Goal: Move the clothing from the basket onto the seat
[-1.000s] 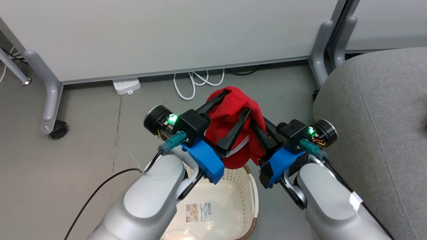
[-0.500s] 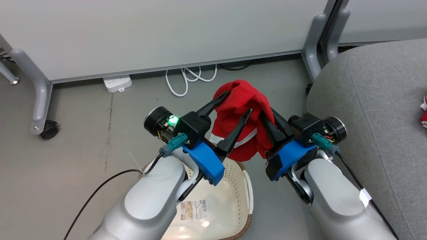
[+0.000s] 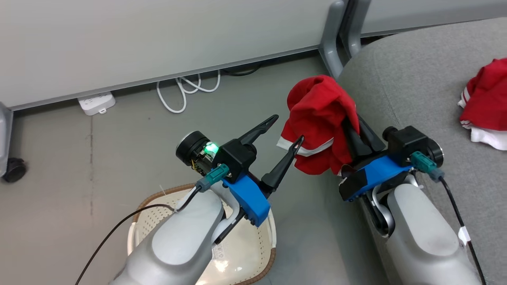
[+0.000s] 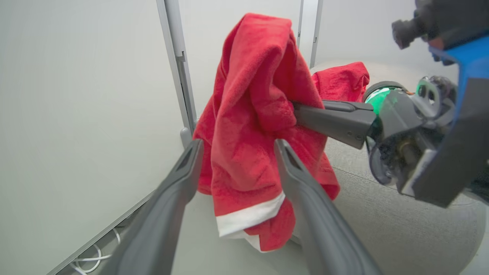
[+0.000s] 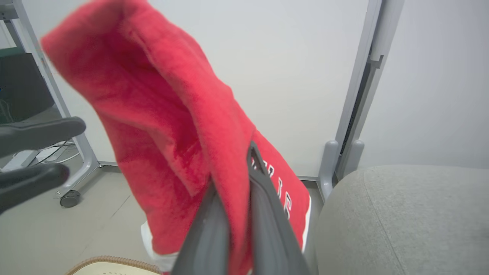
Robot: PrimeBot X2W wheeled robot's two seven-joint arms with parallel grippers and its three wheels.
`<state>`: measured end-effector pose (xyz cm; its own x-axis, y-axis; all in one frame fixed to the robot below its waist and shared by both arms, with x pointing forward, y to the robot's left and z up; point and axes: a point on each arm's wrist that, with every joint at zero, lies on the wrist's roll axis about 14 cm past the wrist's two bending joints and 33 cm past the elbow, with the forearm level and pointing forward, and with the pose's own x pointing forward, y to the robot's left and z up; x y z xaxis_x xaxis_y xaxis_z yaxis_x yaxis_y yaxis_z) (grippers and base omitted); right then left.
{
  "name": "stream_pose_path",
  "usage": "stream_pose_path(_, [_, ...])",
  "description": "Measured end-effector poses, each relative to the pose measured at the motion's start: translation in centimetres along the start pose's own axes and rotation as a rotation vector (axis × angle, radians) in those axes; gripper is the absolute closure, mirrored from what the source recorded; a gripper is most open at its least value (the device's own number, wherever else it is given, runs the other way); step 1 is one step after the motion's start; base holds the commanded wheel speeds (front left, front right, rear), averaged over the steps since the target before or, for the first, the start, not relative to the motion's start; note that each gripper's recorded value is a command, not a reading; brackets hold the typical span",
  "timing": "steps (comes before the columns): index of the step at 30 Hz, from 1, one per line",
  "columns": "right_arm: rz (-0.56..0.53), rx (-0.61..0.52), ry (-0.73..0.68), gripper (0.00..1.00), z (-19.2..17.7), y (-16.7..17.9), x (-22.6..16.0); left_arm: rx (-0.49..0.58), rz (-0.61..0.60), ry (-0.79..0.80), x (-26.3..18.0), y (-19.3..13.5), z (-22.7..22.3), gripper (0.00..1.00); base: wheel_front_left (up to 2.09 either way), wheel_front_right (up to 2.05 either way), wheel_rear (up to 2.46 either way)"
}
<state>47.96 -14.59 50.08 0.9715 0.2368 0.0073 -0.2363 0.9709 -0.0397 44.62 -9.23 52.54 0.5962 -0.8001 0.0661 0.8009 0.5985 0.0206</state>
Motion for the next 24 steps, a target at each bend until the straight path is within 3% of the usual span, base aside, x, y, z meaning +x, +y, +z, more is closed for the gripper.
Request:
stream_pose_path(14, [-0.323,0.006,-0.025,1.0,0.4,-9.9,-6.6,-0.048,-0.21,0.004,3.6,-6.3,-1.8,0.0,0.0,0.0,0.0])
stream_pose_path(24, [-0.499,0.002,0.003,1.0,-0.7,-13.7,-12.1,-0.085,-0.318,0.012,5.0,-9.7,-3.0,0.0,0.0,0.0,0.0])
